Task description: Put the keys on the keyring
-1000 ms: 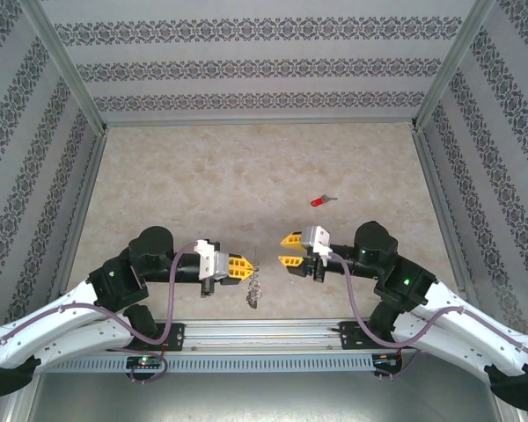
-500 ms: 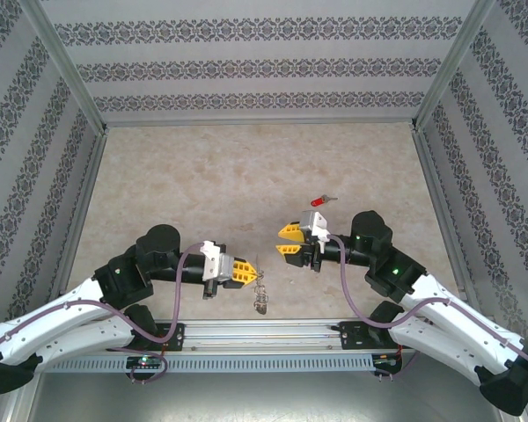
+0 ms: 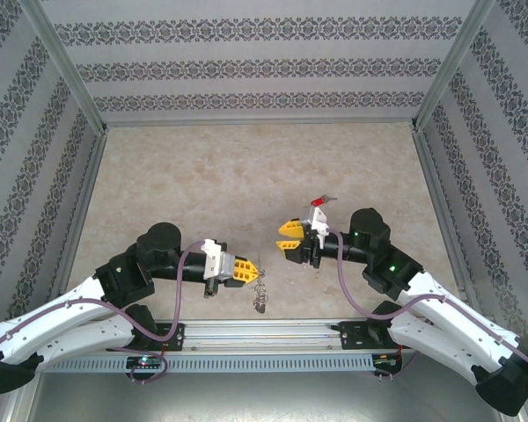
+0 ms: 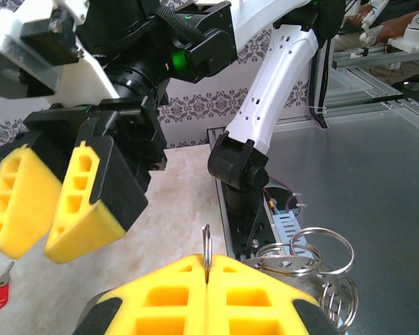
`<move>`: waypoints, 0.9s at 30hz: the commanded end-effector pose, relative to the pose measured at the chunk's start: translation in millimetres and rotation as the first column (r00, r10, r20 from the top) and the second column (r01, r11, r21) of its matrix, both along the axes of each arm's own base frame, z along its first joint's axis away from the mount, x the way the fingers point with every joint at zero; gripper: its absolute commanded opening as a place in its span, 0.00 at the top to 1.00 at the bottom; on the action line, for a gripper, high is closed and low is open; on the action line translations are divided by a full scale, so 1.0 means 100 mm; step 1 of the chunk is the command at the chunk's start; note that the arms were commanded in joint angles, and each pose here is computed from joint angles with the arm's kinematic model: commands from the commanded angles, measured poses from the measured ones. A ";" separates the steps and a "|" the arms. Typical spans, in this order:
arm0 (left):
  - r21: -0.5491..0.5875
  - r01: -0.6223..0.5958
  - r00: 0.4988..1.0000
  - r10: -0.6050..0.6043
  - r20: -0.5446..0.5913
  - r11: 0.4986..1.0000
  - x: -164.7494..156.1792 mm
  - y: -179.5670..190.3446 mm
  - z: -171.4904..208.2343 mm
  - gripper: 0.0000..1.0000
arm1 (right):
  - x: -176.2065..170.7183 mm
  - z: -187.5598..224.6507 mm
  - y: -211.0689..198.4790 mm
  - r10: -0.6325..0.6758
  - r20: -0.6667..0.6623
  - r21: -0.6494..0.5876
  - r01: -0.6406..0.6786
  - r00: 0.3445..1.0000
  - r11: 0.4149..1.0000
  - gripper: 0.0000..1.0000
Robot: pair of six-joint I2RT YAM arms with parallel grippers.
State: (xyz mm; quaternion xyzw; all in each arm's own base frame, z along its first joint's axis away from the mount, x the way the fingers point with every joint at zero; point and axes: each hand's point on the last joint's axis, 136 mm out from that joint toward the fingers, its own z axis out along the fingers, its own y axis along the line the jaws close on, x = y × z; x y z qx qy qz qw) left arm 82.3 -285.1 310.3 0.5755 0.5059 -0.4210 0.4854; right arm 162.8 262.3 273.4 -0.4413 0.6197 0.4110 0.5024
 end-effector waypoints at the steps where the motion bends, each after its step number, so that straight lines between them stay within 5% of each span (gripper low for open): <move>1: -0.087 0.025 0.998 -0.019 0.062 0.996 -0.02 0.02 0.31 1.00 | 0.18 0.00 -0.06 -0.090 -0.037 0.009 0.090 0.995 0.996 0.56; 7: -0.088 0.026 0.998 -0.021 0.059 0.996 -0.02 0.02 0.30 1.00 | 0.22 0.00 -0.12 -0.095 -0.080 0.038 0.098 0.992 0.994 0.46; 22: -0.079 0.037 0.998 -0.033 0.047 0.996 -0.01 -0.01 0.26 1.00 | 0.17 -0.08 -0.13 -0.078 -0.074 0.038 0.081 0.994 0.996 0.45; 27: -0.043 0.006 0.999 -0.004 0.043 0.999 0.07 -0.03 0.16 1.00 | 0.54 -0.23 -0.32 -0.275 -0.145 -0.037 0.272 0.950 0.961 0.45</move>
